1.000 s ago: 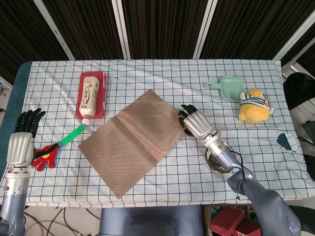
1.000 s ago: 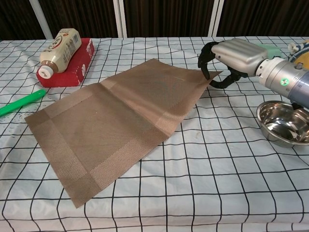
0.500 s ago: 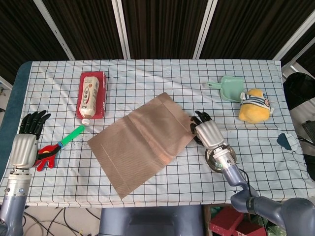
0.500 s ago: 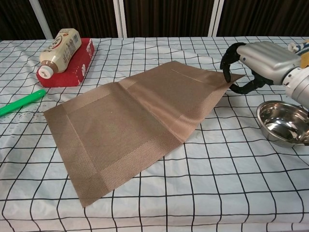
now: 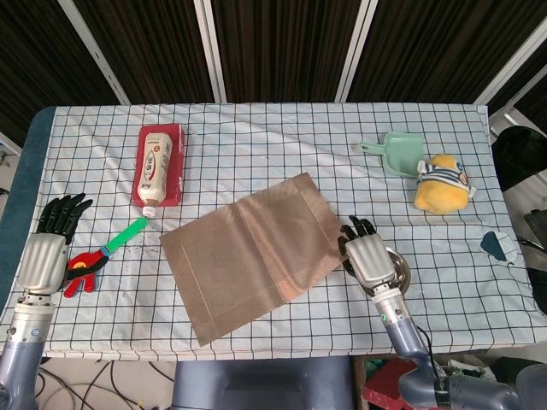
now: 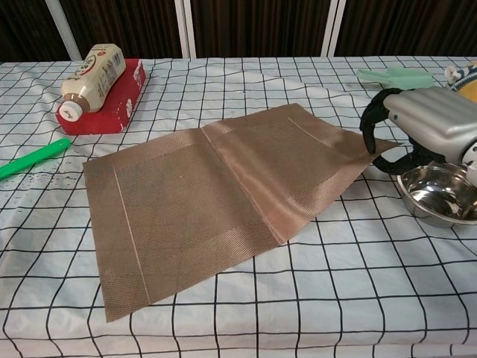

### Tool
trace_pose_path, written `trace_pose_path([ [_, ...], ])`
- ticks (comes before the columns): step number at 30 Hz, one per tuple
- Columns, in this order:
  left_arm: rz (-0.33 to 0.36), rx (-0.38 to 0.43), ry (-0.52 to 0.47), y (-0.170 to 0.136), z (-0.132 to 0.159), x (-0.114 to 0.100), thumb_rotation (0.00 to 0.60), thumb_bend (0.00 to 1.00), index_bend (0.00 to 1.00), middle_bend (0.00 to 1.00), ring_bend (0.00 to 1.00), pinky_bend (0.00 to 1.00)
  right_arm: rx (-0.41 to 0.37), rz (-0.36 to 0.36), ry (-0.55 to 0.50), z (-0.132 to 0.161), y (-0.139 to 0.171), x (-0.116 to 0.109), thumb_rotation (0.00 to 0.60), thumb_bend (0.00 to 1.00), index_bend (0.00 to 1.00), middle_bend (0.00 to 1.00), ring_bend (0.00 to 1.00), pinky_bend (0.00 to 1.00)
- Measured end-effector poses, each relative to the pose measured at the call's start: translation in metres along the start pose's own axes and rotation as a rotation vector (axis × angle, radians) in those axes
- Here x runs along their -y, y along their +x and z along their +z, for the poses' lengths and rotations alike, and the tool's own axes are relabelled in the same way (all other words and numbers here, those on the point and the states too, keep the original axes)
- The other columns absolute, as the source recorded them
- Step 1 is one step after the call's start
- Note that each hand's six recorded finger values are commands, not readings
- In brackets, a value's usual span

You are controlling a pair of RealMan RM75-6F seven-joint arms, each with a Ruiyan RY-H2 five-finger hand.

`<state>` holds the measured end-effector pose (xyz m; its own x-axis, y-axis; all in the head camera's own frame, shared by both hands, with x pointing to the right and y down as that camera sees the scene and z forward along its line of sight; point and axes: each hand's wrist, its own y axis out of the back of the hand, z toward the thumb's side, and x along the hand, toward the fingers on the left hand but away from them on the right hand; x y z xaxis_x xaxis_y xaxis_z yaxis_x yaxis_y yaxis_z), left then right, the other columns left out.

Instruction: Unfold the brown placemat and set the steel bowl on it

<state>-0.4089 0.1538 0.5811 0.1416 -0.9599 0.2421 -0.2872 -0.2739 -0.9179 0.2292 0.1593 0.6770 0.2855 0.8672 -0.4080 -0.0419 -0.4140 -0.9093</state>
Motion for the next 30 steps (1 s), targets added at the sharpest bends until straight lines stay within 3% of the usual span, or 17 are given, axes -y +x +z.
trace_pose_path([
  [14, -0.019, 0.026, -0.004, 0.001, 0.003, 0.003, 0.6, 0.06, 0.11, 0.05, 0.0, 0.0, 0.004, 0.042, -0.019, 0.017, 0.036, 0.007, 0.6, 0.45, 0.66, 0.3, 0.12, 0.19],
  [30, -0.03, 0.027, -0.011, 0.002, 0.003, 0.003, 0.6, 0.06, 0.11, 0.05, 0.0, 0.0, -0.061, 0.099, -0.046, 0.039, 0.067, 0.02, 0.6, 0.45, 0.68, 0.31, 0.12, 0.19],
])
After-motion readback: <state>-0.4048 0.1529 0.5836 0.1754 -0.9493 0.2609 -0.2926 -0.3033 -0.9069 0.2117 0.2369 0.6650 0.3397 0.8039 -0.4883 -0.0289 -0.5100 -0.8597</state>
